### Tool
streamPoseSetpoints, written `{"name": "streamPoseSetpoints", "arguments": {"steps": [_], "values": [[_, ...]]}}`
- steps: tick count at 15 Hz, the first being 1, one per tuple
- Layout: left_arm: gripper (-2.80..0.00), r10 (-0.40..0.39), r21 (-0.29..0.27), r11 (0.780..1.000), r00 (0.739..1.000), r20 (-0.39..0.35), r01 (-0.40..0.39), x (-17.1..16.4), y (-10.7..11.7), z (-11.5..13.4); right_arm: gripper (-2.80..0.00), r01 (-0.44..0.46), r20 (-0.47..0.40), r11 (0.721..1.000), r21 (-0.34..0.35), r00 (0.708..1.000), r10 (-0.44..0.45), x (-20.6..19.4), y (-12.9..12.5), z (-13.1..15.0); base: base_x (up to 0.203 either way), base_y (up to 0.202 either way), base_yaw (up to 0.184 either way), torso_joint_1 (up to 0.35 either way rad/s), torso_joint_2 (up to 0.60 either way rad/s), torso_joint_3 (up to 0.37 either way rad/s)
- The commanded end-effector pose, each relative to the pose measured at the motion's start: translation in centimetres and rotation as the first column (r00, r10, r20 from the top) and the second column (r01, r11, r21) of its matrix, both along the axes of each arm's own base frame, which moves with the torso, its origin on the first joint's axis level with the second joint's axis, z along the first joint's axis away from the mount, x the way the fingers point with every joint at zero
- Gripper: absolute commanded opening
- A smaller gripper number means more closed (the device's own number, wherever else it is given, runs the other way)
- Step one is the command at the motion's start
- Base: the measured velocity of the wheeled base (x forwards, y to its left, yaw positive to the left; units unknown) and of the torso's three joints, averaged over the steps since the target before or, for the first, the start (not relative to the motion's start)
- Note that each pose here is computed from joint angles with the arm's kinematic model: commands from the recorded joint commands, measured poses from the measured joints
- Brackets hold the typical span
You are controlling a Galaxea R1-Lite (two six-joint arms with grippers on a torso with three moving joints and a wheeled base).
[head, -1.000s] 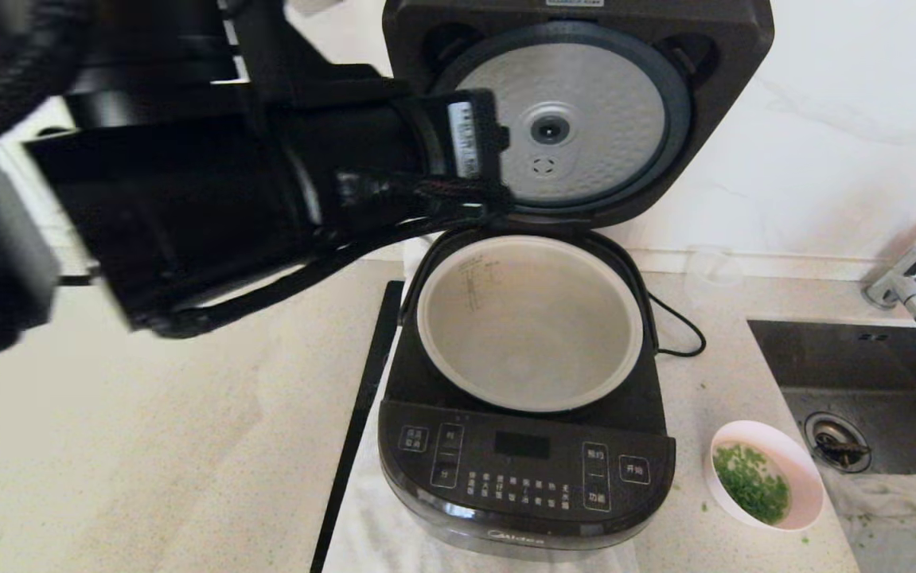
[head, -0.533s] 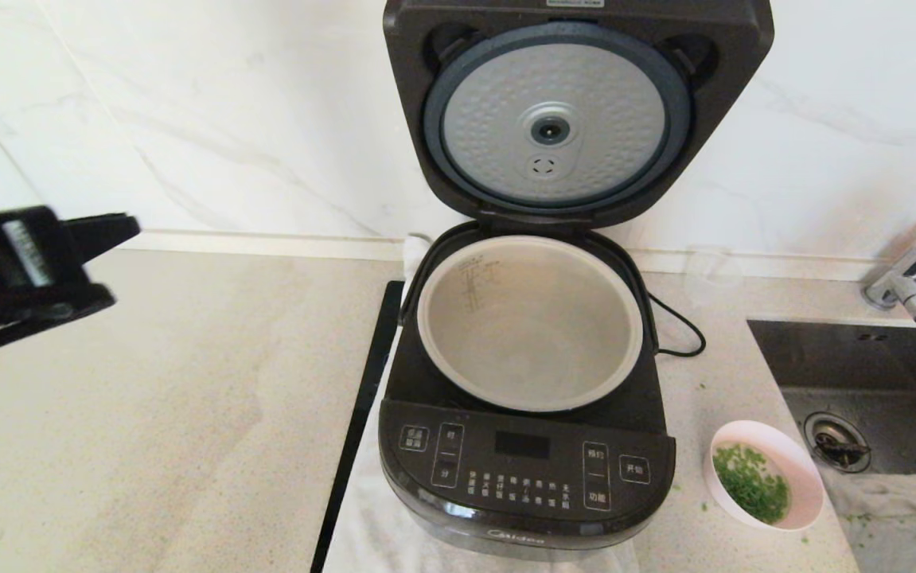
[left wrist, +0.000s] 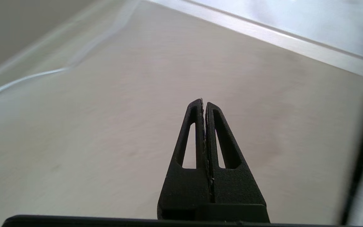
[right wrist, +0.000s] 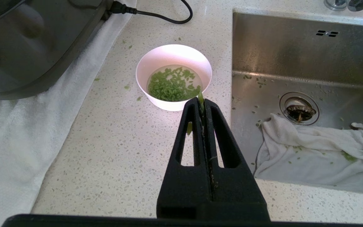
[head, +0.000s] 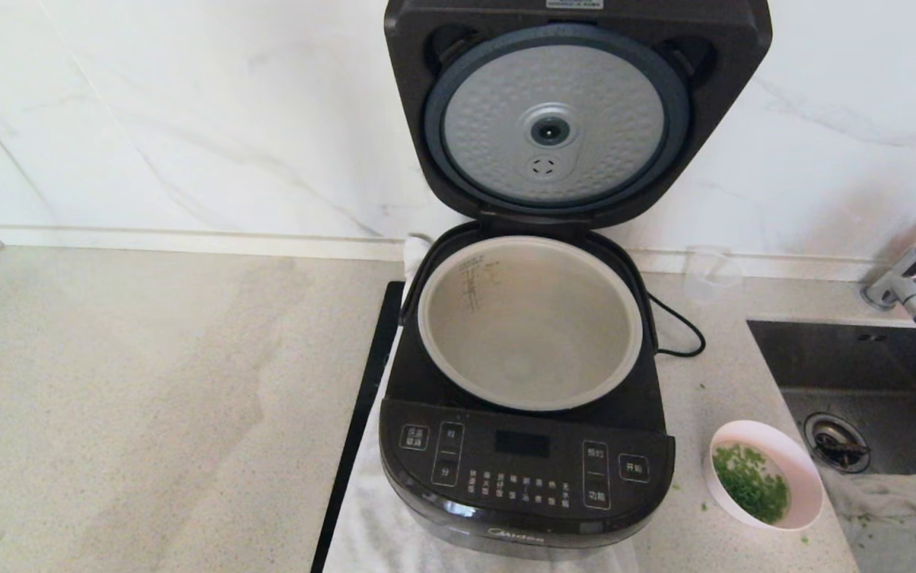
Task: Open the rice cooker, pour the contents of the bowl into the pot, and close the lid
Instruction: Turn on the tap
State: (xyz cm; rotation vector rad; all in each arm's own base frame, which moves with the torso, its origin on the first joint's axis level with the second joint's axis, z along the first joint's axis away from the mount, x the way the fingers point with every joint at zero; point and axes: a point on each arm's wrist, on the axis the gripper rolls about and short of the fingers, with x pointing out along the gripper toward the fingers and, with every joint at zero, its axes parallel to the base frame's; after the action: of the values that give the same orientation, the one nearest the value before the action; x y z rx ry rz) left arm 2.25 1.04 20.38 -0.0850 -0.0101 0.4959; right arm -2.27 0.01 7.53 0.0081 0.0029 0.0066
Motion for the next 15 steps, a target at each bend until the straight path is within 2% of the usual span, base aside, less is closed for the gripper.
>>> {"name": "streamPoseSetpoints", "arguments": {"steps": [1,2,3,5,6,7,10,12,15], "values": [[-2.80,0.072,-0.004,0.997,0.994,0.085,-0.071,-3.1,0.3,-2.5,-2.80,-0.003,0.000,1.000,0.000,1.000,0.003,0.0,0.0,0.0,0.000,0.000,0.000,0.000,0.00,0.000],[-2.80,0.041,0.009,0.999,0.996,0.083,-0.042,-3.7,0.2,-3.8,-2.80,-0.002,0.000,1.000,0.000,1.000,0.002,0.0,0.0,0.0,0.000,0.000,0.000,0.000,0.00,0.000],[-2.80,-0.031,0.029,0.999,0.997,0.075,0.029,-4.2,0.1,-5.3,-2.80,-0.003,0.000,1.000,0.001,1.000,0.003,0.0,0.0,0.0,0.000,0.000,0.000,0.000,0.00,0.000],[-2.80,-0.196,0.064,0.979,0.979,0.056,0.192,-5.0,-0.3,-7.9,-2.80,-0.001,0.000,1.000,0.001,1.000,0.001,0.0,0.0,0.0,0.000,0.000,0.000,0.000,0.00,0.000],[-2.80,-0.277,0.086,0.958,0.960,0.036,0.273,-5.3,-0.4,-9.4,-2.80,-0.002,0.000,1.000,0.000,1.000,0.002,0.0,0.0,0.0,0.000,0.000,0.000,0.000,0.00,0.000],[-2.80,-0.380,0.105,0.919,0.925,-0.012,0.379,-5.3,-0.7,-10.9,-2.80,-0.001,0.000,1.000,0.001,1.000,0.001,0.0,0.0,0.0,0.000,0.000,0.000,0.000,0.00,0.000],[-2.80,-0.520,0.114,0.839,0.845,-0.121,0.533,-4.8,-1.1,-12.9,-2.80,0.000,0.000,1.000,0.000,1.000,0.000,0.0,0.0,0.0,0.000,0.000,0.000,0.000,0.00,0.000],[-2.80,-0.521,0.124,0.837,0.845,-0.121,0.533,-4.8,-1.1,-12.9,-2.80,-0.002,0.000,1.000,0.000,1.000,0.002,0.0,0.0,0.0,0.000,0.000,0.000,0.000,0.00,0.000],[-2.80,-0.520,0.107,0.841,0.847,-0.112,0.530,-4.8,-1.1,-12.9,-2.80,-0.001,0.000,1.000,0.000,1.000,0.001,0.0,0.0,0.0,0.000,0.000,0.000,0.000,0.00,0.000]]}}
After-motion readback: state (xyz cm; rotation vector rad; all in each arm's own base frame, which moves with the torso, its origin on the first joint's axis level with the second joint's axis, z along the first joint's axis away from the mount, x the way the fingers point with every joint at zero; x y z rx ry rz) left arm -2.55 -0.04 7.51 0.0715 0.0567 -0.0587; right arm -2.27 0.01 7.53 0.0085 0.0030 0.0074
